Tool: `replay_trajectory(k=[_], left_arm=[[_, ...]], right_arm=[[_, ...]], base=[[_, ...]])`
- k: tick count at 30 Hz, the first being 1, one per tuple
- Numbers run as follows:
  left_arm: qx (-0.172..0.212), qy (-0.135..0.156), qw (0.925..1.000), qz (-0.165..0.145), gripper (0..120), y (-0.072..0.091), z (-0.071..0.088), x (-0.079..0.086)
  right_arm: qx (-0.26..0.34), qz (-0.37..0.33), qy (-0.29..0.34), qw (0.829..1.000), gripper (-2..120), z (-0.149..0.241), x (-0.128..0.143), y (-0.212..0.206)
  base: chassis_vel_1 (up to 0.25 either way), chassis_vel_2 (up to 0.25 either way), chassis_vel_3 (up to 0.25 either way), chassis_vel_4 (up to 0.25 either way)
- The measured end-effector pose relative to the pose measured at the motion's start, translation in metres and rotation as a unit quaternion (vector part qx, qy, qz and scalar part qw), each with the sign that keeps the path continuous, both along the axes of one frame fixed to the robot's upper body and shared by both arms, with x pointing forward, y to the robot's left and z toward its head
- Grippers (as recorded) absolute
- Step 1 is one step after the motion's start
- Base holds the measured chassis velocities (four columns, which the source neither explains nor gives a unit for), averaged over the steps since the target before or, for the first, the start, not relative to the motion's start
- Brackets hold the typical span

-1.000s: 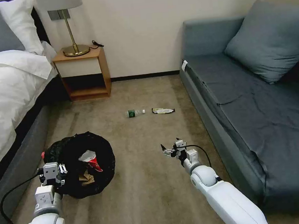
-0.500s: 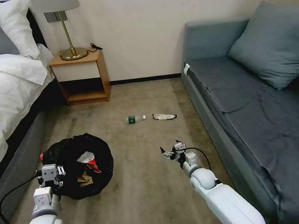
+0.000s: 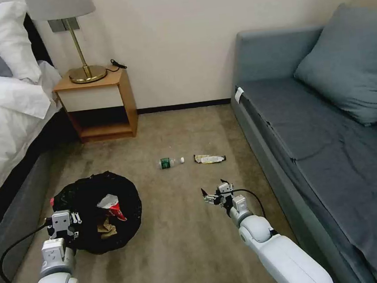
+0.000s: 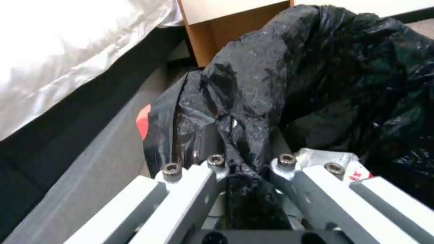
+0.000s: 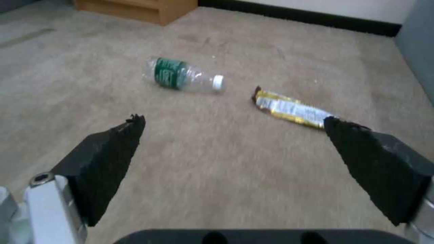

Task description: Pick up the trash bin, then pick up the garbage on the floor and place it into the trash bin.

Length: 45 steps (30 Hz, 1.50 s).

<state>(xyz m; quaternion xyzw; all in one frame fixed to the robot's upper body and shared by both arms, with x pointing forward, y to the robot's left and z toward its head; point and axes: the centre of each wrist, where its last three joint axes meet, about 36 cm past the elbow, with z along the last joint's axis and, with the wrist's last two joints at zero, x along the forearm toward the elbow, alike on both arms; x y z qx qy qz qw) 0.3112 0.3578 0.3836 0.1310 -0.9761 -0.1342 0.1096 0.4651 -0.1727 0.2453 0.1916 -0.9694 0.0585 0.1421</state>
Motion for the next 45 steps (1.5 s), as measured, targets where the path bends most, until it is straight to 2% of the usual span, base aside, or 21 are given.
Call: replay_trajectory(k=[15,36,43,45], left_arm=[[-0.008,0.000,0.9999,0.011,4,0.006,-0.008,0.004],[-0.005,0.005,0.9999,0.014,4,0.014,-0.011,0.009],[-0.004,0.006,0.9998,0.016,4,0.018,-0.012,0.012],[-0.004,0.008,0.9998,0.018,4,0.019,-0.013,0.014]], right_arm=[[-0.019,0.024,0.004,1.000,100,-0.010,-0.002,0.009],[-0.052,0.081,0.000,0.995,100,-0.014,0.011,0.027],[-0.069,0.109,-0.004,0.992,100,-0.017,0.019,0.038],[-0.084,0.148,-0.018,0.985,100,-0.010,0.034,0.043]], base=[[-0.184,0.180,0.182,-0.174],[-0.152,0.153,0.148,-0.143],[-0.152,0.127,0.149,-0.148],[-0.137,0.123,0.138,-0.141]])
